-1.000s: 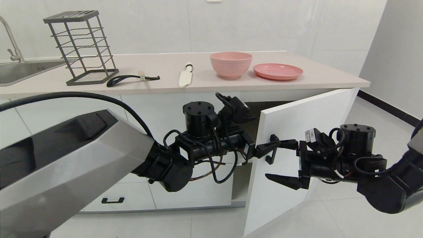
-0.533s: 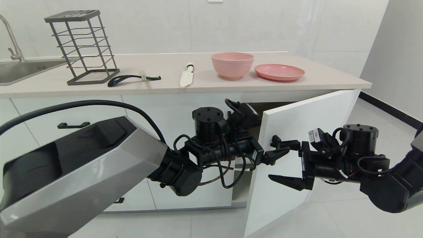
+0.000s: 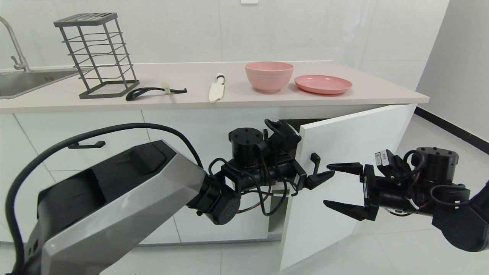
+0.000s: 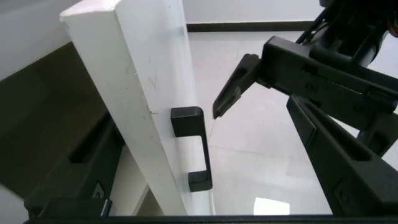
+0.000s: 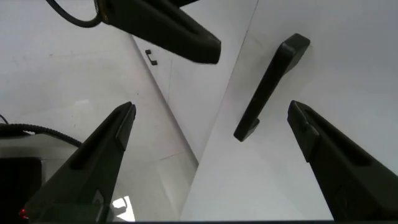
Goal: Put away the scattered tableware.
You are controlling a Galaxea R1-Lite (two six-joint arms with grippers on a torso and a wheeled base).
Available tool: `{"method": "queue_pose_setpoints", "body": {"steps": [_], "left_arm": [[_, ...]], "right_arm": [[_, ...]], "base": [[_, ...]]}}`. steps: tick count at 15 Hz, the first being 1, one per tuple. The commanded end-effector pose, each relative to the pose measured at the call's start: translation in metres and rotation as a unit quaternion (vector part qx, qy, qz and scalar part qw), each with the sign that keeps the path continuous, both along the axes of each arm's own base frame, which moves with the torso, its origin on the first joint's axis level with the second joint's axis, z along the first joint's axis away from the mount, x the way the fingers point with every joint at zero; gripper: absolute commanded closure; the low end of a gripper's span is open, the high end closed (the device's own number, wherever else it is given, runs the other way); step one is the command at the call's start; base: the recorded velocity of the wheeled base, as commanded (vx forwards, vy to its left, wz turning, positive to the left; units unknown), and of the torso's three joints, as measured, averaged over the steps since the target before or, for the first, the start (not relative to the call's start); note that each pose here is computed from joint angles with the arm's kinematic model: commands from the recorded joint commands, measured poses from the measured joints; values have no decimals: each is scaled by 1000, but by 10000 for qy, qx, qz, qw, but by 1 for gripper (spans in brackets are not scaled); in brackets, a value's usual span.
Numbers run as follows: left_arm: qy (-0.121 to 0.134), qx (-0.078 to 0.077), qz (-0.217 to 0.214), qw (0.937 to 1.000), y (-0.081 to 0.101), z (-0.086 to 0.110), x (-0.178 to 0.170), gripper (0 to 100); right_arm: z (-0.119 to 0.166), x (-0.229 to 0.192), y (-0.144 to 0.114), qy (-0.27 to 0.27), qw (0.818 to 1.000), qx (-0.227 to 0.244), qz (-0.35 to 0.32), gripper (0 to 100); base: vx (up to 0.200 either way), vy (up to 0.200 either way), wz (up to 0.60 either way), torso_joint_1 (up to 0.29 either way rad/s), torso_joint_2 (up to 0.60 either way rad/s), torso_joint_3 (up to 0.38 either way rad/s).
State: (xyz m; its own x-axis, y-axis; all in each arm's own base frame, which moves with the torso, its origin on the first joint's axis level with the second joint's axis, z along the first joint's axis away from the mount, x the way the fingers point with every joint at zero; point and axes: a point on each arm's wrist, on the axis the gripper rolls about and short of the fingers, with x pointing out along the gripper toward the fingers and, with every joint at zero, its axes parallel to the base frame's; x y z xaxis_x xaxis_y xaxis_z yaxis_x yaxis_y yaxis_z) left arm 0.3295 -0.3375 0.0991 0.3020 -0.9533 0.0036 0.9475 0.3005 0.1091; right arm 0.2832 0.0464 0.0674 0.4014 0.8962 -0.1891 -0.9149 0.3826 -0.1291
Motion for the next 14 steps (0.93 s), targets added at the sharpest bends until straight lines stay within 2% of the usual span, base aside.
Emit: {"method": "queue_pose_setpoints", "body": {"steps": [1,2,4,5,6,7,8,10,14], "left_arm": [[26,25,-23,10000,-2,-4,1,0],[26,25,-46,10000,-1,-4,1,0],[33,22,-84,10000,1,-4,3,0],[22,12,-77,10000,2,-3,3,0],[5,-4,-92,10000,1,-2,2,0],[5,-4,-92,10000,1,-2,2,0],[22,12,-130,9999,1,-3,2,0],[40,20,-176,9998,0,-3,1,0],[74,52,-245,9997,-3,-6,-4,0]], "right_arm": [[9,-6,-6,-144,9998,2,-123,0],[25,-7,-10,-443,9988,29,-185,0],[84,-16,-20,-1510,9877,124,-374,0],[100,-19,-24,-1767,9831,155,-452,0],[159,-28,-50,-2845,9527,114,-1066,0],[198,-38,-71,-3528,9182,12,-1798,0],[241,-59,-95,-4116,8703,9,-2705,0],[265,-83,-103,-4456,8451,22,-2955,0],[272,-105,-94,-4757,8311,34,-2880,0]], "base": [[0,0,0,0,0,0],[0,0,0,0,0,0],[0,0,0,0,0,0],[0,0,0,0,0,0],[0,0,0,0,0,0],[0,0,0,0,0,0],[0,0,0,0,0,0],[0,0,0,0,0,0],[0,0,0,0,0,0]]}}
